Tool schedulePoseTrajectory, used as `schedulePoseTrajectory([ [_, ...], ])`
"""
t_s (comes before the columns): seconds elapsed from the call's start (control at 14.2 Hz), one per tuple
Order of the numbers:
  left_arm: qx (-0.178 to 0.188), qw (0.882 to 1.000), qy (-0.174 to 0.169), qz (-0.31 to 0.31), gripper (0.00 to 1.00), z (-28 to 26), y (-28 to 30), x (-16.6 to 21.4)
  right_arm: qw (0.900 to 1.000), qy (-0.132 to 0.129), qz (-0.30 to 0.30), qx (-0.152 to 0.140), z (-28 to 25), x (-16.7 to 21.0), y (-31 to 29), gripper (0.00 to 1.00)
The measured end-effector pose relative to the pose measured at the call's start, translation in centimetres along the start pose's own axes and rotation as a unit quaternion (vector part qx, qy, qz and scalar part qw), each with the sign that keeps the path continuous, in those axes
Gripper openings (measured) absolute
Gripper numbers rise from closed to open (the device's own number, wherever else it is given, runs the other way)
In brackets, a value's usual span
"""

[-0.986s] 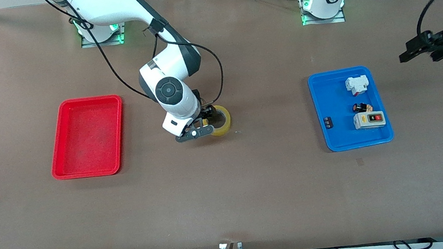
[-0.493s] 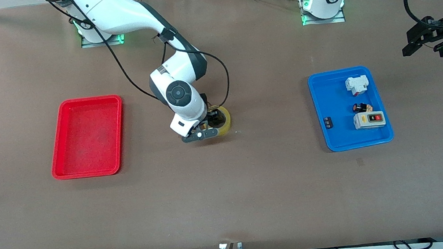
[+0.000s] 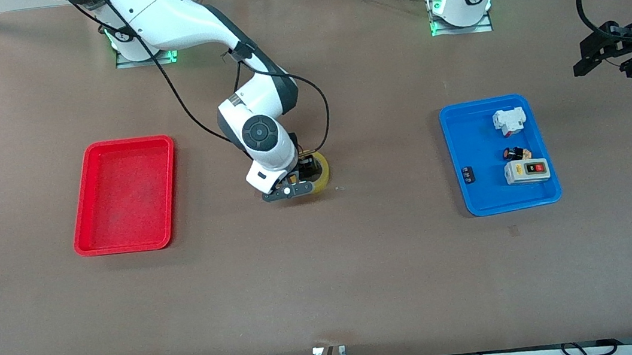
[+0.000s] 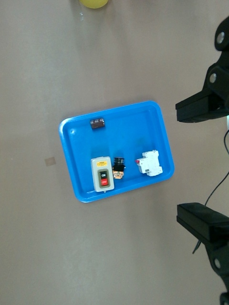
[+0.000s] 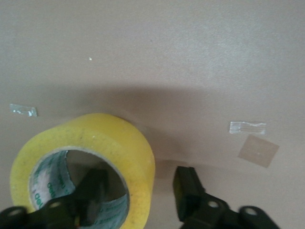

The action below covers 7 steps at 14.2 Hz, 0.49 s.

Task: Place and move tape with both arms
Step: 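Grasp the yellow tape roll rim with the right gripper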

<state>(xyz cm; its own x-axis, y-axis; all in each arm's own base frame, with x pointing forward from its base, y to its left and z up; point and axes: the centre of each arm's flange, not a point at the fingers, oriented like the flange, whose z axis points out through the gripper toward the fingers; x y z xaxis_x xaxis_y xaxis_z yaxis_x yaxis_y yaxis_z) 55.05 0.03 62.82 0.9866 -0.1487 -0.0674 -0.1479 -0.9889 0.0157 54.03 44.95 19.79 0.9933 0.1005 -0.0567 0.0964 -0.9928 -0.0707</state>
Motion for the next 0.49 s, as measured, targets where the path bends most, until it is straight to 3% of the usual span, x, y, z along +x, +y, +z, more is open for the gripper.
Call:
schedulePoseTrajectory([
  [0.21,-0.001,1.0,-0.003,0.0,1.0,0.07,0.03,-0.06,1.0,0.009,-0.017,-0.017,-0.39,0.21,-0.04,0.25],
  [0.49,-0.001,1.0,-0.005,-0.014,1.0,0.15,-0.29,-0.11,0.999,-0.01,-0.022,-0.035,-0.99,0.19,-0.04,0.23],
])
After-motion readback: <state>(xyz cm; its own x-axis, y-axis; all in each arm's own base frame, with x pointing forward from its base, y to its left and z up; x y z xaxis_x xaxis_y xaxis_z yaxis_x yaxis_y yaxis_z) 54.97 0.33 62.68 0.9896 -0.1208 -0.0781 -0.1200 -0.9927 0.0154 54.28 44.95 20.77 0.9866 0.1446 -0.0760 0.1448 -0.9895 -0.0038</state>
